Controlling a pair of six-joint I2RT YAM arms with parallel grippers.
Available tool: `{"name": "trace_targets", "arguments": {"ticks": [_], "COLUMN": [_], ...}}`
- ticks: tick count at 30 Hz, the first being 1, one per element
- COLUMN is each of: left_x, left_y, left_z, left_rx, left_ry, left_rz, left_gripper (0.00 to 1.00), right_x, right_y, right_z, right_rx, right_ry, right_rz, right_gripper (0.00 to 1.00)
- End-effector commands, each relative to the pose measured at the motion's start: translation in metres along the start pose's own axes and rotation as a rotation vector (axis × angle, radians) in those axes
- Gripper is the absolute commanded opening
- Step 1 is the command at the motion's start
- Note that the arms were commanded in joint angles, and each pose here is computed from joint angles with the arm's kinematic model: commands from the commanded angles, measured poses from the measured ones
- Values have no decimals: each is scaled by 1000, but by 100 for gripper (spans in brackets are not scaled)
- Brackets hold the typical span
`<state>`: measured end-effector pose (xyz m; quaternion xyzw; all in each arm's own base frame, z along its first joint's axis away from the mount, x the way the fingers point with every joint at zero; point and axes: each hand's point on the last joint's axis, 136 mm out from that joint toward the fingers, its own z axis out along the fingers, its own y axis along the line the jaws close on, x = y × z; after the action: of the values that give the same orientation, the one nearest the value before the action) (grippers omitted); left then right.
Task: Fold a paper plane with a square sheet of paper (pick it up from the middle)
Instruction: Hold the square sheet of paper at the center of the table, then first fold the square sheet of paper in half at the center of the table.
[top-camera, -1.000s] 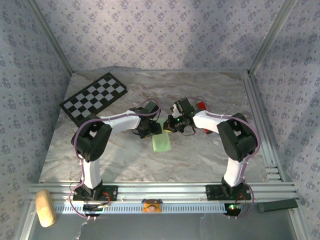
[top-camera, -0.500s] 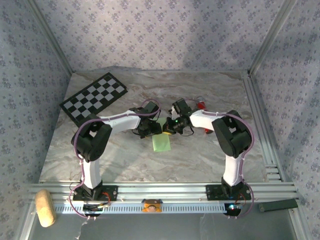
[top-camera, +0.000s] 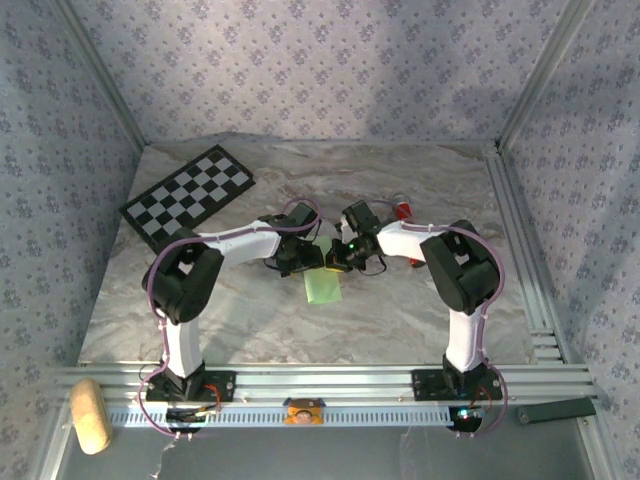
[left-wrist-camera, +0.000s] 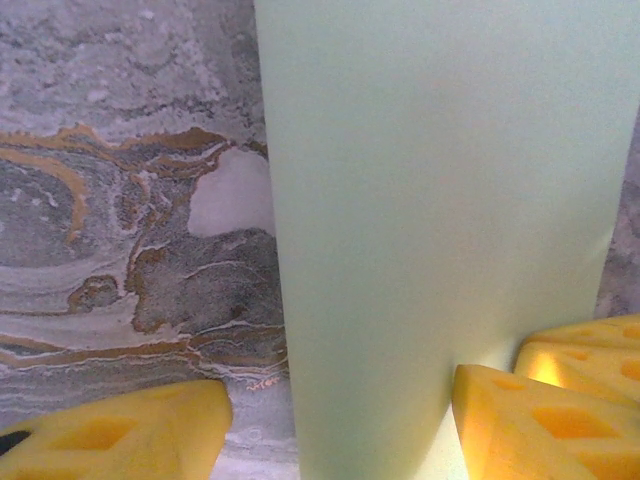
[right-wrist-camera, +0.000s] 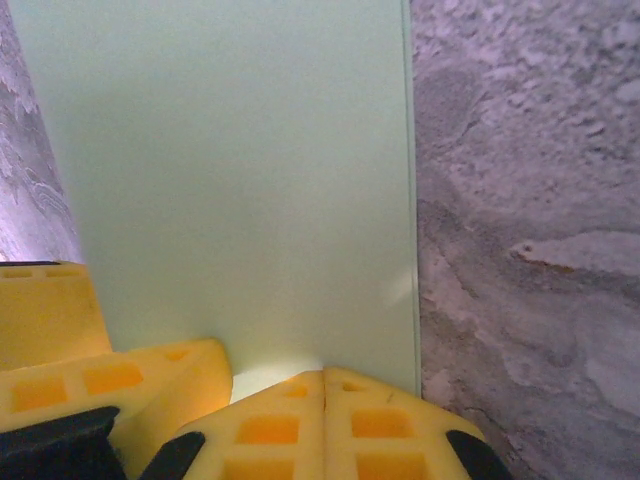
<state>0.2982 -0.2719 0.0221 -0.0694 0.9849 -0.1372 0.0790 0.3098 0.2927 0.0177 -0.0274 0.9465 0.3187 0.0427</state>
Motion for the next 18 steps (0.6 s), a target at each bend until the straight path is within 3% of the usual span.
{"name": "trace_targets", "arguments": {"ticks": [1,3,5,9,14,18], "left_x": [8,-4,-16,-29,-28,-20], "left_y": [13,7,2,-6,-34,-51], "left_z": [16,-8,-35,-68,-83,-77], "left_rx": [-28,9,63,172,437,564], "left_ry": [0,-84,-166,-244,-210,-136], "left_rz": [15,0,-15,-29,-8,14], "left_gripper": [66,69,81,83,42,8], "right_x": [40,39,39,38,38,38], "right_y": [-62,-62,-63,-65,-65,-65], "right_z": [16,15,15,15,15,15], "right_rx": [227,231,241,252,256,256], "right_ry": [105,103,107,109,108,108], "right_rz": [64,64,70,86,99,98], "right_gripper": [0,0,0,0,0,0]}}
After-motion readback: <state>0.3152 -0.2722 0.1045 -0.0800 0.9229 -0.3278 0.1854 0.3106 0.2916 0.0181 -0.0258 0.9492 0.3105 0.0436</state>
